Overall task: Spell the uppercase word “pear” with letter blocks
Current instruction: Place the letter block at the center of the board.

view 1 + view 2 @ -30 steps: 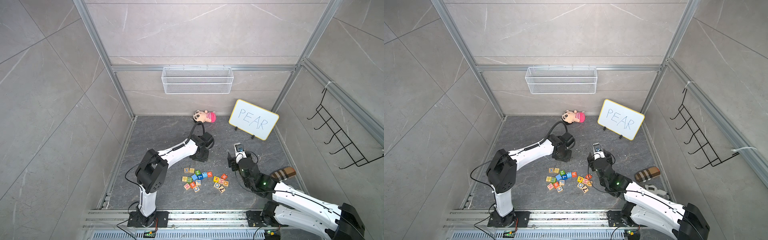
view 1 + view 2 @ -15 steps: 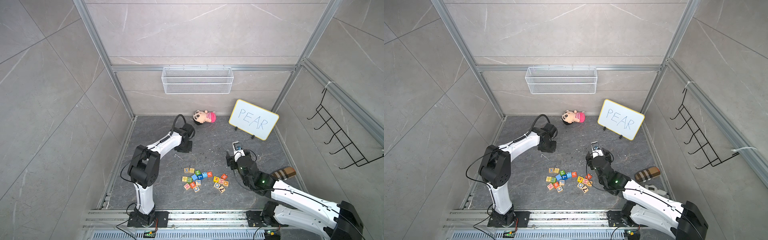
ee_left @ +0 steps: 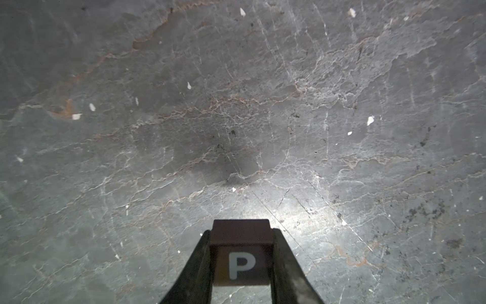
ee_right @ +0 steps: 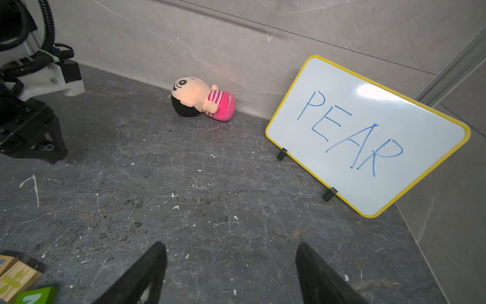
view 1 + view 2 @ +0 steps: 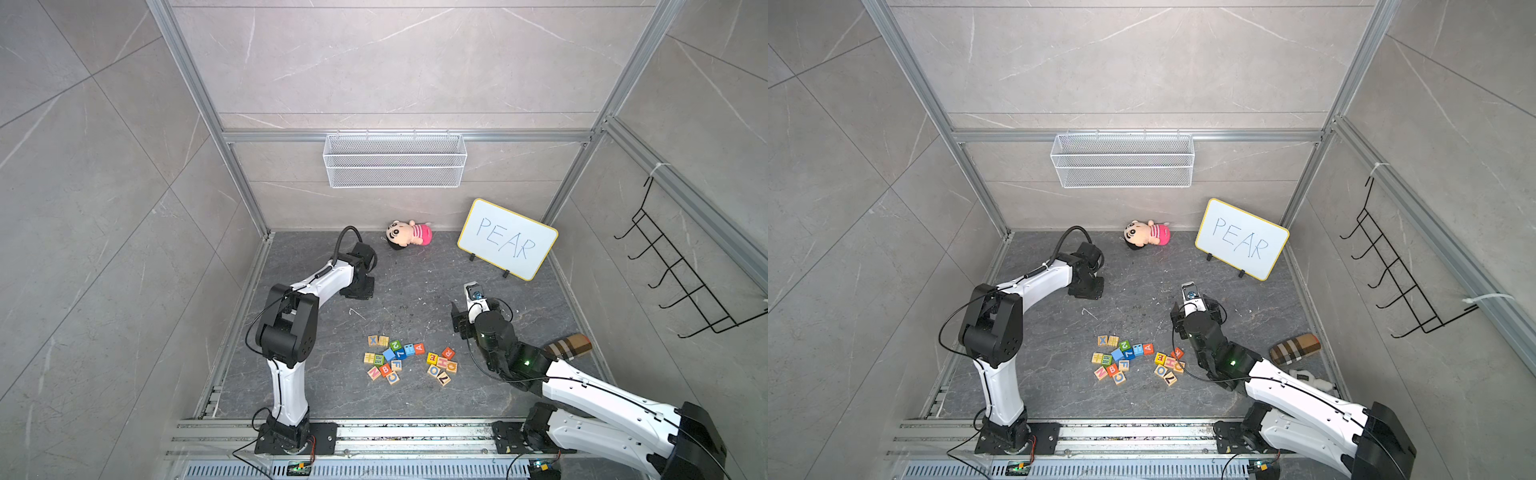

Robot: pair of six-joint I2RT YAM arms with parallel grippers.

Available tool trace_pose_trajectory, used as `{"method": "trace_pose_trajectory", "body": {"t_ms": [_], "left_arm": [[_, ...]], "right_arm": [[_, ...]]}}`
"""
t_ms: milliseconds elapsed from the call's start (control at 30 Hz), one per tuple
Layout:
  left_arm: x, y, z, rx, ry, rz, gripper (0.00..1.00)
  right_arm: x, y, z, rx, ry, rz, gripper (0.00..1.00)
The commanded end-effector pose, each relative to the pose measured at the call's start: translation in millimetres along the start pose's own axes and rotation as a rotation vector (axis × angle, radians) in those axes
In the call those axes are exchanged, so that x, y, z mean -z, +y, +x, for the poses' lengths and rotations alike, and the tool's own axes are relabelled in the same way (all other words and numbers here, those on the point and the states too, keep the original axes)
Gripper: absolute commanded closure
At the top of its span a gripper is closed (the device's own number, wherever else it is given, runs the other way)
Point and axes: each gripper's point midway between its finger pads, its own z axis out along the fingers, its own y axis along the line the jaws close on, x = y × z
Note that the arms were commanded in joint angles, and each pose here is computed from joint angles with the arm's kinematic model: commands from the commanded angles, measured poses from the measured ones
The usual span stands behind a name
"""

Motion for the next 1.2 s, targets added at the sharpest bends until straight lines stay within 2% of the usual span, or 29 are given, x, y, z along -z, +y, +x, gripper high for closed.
{"method": "trace_pose_trajectory", "body": {"t_ms": [0, 467, 1000, 1167], "left_arm": [[-5.4, -9.8, -13.6, -0.024, -0.013, 0.026, 0.78], [-18.7, -19.5, -24.4, 0.023, 0.001, 0.032, 0.78], [-32.3, -30.9, -13.1, 0.072, 0.056, 0.029, 0.77], [-33.5, -29.4, -11.4, 0.070, 0.060, 0.017, 0.71]], "right_arm": [[0.0, 2.3, -11.1, -0.018, -0.021, -0.013, 0.20], [-4.4, 7.3, -15.8, -0.011, -0.022, -0.021, 0.20], [-4.9, 9.9, -15.0, -0.017, -0.020, -0.032, 0.20], [-3.3, 8.6, -16.1, -0.017, -0.024, -0.031, 0.20]]}}
